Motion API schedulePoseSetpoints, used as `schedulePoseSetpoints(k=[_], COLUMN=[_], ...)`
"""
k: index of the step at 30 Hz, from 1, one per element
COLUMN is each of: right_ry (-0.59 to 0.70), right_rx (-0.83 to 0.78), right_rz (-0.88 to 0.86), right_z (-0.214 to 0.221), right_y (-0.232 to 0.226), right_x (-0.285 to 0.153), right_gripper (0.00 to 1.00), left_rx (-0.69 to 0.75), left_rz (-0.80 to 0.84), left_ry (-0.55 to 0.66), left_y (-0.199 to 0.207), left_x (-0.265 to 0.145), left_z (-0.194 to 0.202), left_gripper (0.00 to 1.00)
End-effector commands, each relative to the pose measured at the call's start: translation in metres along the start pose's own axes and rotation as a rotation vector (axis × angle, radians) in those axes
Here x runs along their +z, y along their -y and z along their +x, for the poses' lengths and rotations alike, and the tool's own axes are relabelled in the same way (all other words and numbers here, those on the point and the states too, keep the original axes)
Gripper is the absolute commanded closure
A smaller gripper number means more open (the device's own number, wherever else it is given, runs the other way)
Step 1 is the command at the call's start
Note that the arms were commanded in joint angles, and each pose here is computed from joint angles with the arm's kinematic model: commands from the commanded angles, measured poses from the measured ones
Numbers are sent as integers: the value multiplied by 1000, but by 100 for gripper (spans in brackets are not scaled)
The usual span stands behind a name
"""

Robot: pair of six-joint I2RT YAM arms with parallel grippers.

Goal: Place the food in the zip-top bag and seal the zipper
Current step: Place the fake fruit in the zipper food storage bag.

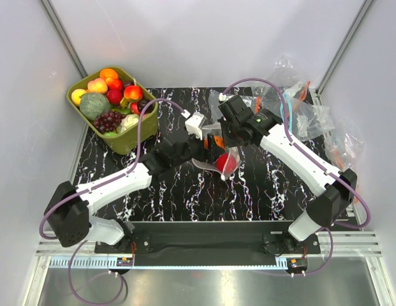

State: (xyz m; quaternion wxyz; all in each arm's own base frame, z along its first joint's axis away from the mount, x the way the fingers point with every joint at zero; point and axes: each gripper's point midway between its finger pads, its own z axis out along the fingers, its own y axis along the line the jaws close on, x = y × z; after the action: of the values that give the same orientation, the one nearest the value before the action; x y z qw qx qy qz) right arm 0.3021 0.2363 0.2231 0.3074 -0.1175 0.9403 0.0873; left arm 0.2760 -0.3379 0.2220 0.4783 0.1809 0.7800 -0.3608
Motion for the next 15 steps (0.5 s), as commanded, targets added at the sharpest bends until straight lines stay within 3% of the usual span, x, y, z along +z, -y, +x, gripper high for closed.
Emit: schedulePoseSetpoints(k=[1, 6, 7, 8, 10, 11, 15], right_ry=[31, 33, 31, 33, 37, 36, 40], right_rx=[29, 28, 30, 29, 28, 27, 23], right_rz=[-62, -61, -59, -59, -58, -54, -31], right_z=[-7, -7, -6, -6, -6, -6, -6], right_y=[-9, -9, -8, -8, -7, -6, -2], right_x=[-8, -9, -9, -10, -10, -11, -10], right_gripper=[100, 100, 100, 100, 100, 100, 100], left_rx=[37, 44, 42, 37, 38, 37, 47], left_rz=[-69, -151, -181, -188, -182, -182, -161], left_ry=[94, 61, 58, 62, 77, 81, 94], left_y=[-5, -20, -26, -27, -26, -26, -19], left_x=[12, 25, 26, 27, 25, 25, 15], left_z=[-35, -30, -28, -27, -30, -31, -40], left_gripper=[51, 45, 40, 27, 22, 11, 1])
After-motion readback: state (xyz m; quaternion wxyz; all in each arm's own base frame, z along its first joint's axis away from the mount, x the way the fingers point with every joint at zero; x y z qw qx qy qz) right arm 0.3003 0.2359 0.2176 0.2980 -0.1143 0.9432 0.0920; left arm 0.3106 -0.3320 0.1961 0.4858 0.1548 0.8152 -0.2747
